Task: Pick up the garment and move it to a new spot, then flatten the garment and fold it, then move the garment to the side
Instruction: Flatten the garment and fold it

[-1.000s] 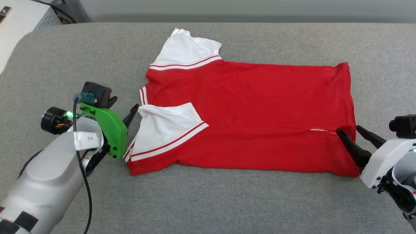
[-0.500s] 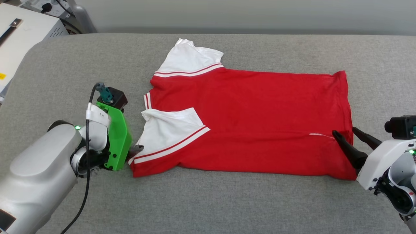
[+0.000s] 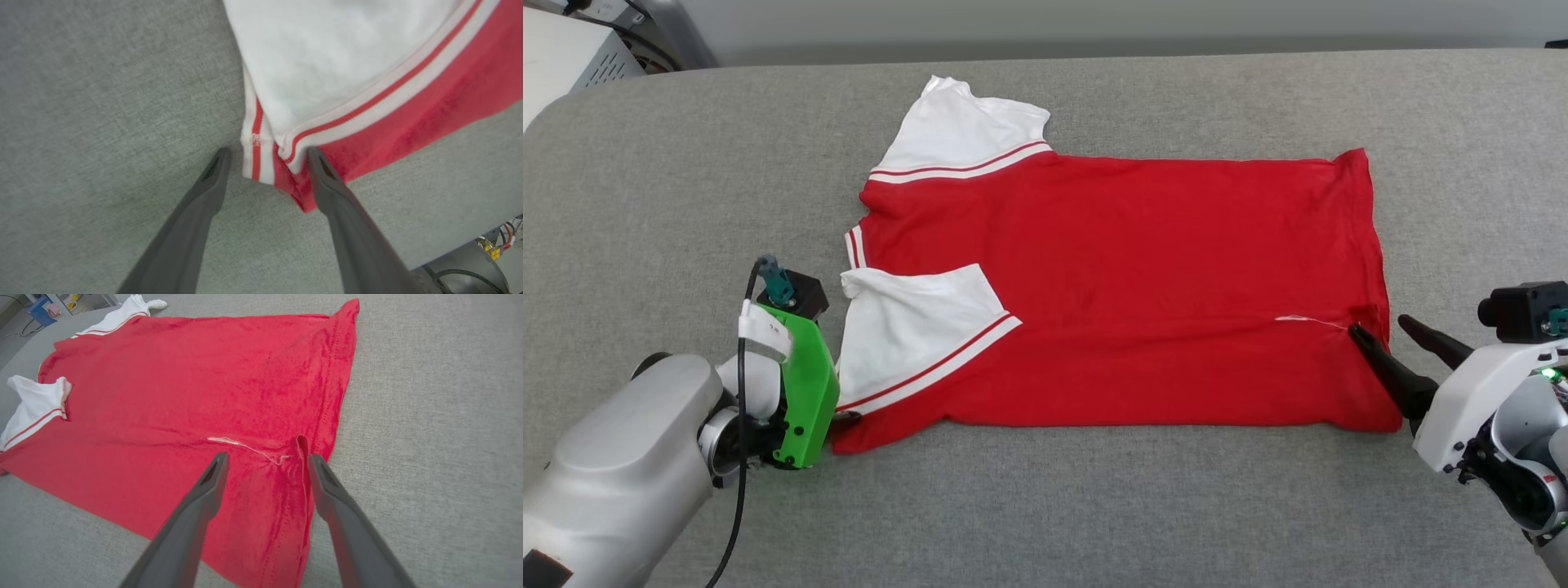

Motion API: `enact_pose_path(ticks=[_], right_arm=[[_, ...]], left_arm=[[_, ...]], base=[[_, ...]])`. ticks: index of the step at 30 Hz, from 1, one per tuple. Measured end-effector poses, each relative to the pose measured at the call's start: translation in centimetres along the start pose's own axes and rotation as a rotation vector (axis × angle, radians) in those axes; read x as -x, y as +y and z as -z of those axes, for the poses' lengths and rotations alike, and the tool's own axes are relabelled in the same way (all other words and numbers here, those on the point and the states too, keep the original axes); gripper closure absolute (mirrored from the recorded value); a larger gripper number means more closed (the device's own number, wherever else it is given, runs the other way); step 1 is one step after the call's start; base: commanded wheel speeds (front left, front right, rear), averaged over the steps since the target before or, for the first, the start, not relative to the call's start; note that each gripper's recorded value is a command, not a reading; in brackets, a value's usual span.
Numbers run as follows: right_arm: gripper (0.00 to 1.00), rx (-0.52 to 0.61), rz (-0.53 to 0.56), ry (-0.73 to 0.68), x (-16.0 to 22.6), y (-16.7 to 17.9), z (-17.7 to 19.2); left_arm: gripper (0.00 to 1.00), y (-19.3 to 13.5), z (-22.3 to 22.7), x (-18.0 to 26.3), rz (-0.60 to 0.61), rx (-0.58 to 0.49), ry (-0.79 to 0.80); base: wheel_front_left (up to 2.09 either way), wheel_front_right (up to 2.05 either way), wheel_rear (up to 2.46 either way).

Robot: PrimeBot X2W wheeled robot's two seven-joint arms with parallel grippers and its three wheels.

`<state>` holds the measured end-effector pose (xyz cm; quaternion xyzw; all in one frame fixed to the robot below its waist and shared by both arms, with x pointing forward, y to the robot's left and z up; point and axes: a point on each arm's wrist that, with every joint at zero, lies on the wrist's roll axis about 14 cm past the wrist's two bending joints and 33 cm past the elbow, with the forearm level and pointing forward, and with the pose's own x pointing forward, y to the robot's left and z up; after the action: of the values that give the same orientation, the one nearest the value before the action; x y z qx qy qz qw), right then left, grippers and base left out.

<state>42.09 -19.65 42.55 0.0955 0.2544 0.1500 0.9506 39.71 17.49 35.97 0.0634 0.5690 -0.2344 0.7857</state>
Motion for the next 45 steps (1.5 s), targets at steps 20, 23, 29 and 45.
enact_pose_path(ticks=[20,23,29,45], right_arm=[[0.0,0.206,0.047,0.439,3.8,-2.4,-1.1],[0.0,0.185,0.041,0.502,3.1,-2.0,0.6],[0.0,0.117,0.042,0.6,1.2,-1.7,4.9],[1.0,0.061,0.022,0.455,0.7,-0.8,5.1]], left_arm=[[1.0,-1.9,-3.3,4.6,0.01,-0.1,-0.265],[1.0,-2.4,-3.4,4.5,0.019,-0.103,-0.267],[1.0,-2.3,-2.9,3.7,0.021,-0.1,-0.243],[1.0,-1.9,-1.1,4.2,0.046,0.009,-0.242]], base=[[0.0,0.0,0.0],[0.0,0.0,0.0],[0.0,0.0,0.0],[0.0,0.0,0.0]])
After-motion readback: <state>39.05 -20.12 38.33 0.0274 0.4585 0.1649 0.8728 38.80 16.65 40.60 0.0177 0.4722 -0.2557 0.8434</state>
